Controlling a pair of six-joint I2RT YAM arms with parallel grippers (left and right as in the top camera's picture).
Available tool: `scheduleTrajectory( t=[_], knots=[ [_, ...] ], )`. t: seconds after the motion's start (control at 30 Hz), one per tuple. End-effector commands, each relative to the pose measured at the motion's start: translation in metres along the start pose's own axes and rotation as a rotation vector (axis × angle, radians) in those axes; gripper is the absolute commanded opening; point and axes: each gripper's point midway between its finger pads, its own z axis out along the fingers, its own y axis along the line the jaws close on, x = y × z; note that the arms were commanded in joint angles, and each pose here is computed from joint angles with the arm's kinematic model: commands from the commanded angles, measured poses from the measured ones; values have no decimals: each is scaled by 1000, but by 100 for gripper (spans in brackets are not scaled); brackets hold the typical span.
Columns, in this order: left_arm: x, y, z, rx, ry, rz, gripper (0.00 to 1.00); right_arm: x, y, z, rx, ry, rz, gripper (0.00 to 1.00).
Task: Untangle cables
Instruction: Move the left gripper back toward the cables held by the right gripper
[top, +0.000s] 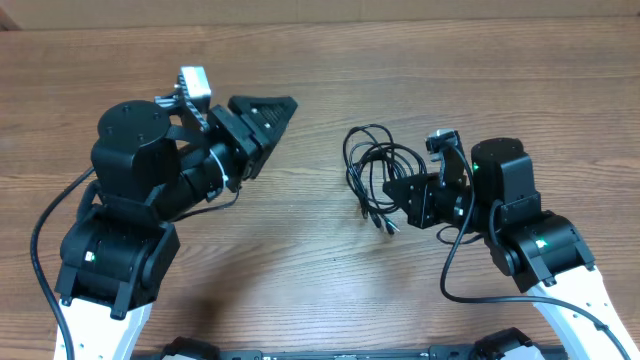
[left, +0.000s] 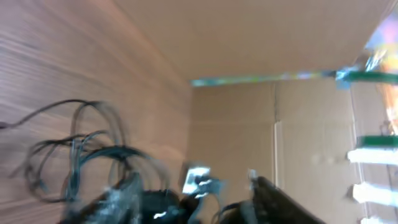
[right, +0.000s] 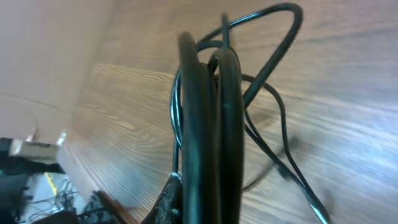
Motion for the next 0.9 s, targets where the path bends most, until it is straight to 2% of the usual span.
scheduleTrajectory(
  t=[0.0,0.2,0.5,0.73,0.8,0.87],
  knots=[
    [11,8,-7,-34,49,229,67,-7,26,-5,-132,-18,-46,4],
    [27,46,-11,-172,138,289,77,-17,64,-14,-333,-42,-123,4],
    [33,62,-4,-228,189,260,74,-22,95,-28,-502,-46,-164,4],
    [39,62,11,-226,228,261,70,-21,101,-31,-537,-36,-163,4],
    [41,63,14,-226,238,254,63,-19,104,-33,-559,-30,-174,4],
    [42,62,18,-225,243,248,46,-19,104,-34,-561,-29,-174,4]
  ],
)
